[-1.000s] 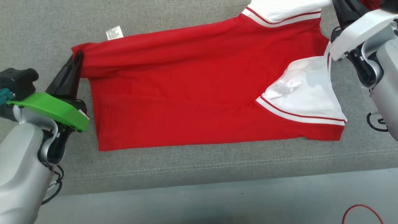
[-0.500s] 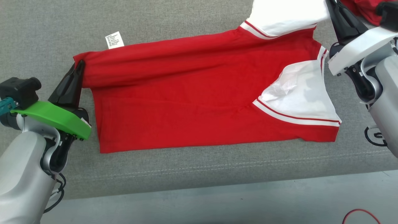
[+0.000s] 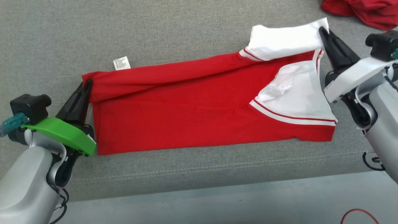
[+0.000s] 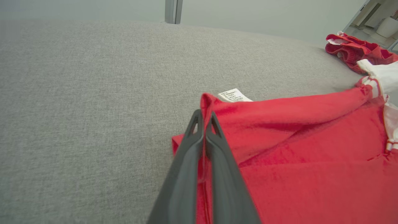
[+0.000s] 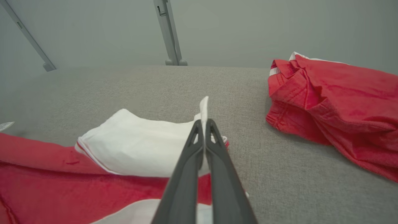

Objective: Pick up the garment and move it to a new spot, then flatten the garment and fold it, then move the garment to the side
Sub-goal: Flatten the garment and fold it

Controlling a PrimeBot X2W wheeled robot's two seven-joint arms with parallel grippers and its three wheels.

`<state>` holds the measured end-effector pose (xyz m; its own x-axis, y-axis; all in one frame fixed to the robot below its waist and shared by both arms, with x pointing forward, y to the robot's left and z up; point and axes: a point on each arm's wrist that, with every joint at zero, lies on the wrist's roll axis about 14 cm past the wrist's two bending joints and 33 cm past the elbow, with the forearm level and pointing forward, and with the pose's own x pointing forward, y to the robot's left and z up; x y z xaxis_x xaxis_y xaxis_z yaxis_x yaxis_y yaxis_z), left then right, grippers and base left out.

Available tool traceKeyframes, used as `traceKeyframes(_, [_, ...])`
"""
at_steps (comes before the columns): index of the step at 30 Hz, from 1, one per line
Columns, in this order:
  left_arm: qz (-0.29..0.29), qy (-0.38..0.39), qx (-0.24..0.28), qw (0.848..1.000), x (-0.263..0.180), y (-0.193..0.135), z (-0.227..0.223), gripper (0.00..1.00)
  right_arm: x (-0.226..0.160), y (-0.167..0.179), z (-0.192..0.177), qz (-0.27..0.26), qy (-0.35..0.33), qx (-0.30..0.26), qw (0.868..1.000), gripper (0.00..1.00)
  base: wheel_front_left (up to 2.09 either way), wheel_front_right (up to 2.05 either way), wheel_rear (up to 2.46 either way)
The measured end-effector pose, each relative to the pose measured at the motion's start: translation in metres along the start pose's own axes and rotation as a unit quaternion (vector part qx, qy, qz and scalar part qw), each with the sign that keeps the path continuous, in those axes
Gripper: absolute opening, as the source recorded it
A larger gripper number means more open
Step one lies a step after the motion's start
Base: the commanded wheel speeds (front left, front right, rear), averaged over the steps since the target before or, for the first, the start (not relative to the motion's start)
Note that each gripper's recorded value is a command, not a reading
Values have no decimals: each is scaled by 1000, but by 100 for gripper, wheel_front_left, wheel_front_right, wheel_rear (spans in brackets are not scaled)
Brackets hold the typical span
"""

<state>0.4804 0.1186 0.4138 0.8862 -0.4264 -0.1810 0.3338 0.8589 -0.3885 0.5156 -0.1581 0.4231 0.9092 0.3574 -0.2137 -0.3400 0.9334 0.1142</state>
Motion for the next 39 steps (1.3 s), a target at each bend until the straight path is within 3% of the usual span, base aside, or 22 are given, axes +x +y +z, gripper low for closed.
traceKeyframes(32, [3,27,-5,1000,-26,-10,-21,0,-47,12,-24,-3,18,33,999,0,0,0,0])
traceKeyframes(33, [3,32,-4,999,-26,-10,-24,4,-47,12,-24,-2,18,33,999,0,0,0,0])
traceKeyframes(35, [3,42,4,999,-28,-9,-30,80,-47,13,-24,-1,17,34,999,0,0,0,0])
traceKeyframes(36, [3,46,9,999,-29,-8,-33,100,-47,14,-24,0,17,34,999,0,0,0,0])
traceKeyframes(39, [4,49,12,999,-30,-7,-34,100,-48,15,-25,1,19,35,999,0,0,0,0])
